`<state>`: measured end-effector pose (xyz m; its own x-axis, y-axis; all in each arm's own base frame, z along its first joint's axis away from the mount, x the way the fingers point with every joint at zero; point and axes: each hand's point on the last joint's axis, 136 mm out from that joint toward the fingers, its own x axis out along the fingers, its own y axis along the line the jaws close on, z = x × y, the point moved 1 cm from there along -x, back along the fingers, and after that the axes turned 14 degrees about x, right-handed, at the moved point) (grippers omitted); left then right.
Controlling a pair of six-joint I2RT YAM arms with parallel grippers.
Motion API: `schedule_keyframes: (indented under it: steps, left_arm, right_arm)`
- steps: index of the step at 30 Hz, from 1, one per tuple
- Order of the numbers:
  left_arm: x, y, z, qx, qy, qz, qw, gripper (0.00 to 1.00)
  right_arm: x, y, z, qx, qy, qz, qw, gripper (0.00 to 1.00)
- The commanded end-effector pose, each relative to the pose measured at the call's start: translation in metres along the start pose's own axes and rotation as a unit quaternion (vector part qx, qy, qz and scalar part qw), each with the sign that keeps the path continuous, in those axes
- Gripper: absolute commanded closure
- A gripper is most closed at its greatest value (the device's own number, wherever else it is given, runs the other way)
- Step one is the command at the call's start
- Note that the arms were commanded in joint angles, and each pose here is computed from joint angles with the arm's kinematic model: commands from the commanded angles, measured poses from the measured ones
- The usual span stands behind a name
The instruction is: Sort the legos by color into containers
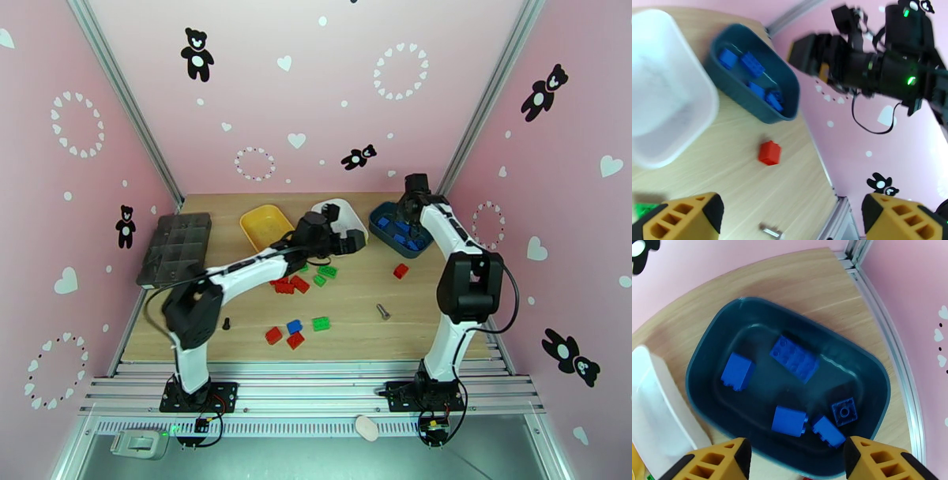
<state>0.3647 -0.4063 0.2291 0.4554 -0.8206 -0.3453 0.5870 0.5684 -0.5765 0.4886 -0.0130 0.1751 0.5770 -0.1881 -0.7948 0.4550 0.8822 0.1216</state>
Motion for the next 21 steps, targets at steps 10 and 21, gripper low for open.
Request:
schedule_keyframes:
  steps: [10, 21]
  left_arm:
    - [-0.136, 0.099, -0.020, 0.010, -0.025, 0.241, 0.970, 0.02]
    - [-0.228, 0.165, -0.077, -0.077, -0.028, 0.330, 0.940, 0.02]
  right_arm:
    - [-0.094, 0.098, -0.112, -0.158, 0.013, 0.136, 0.978, 0.33]
    - [-0.139, 0.146, -0.291, -0.256, 0.106, 0.178, 0.944, 0.36]
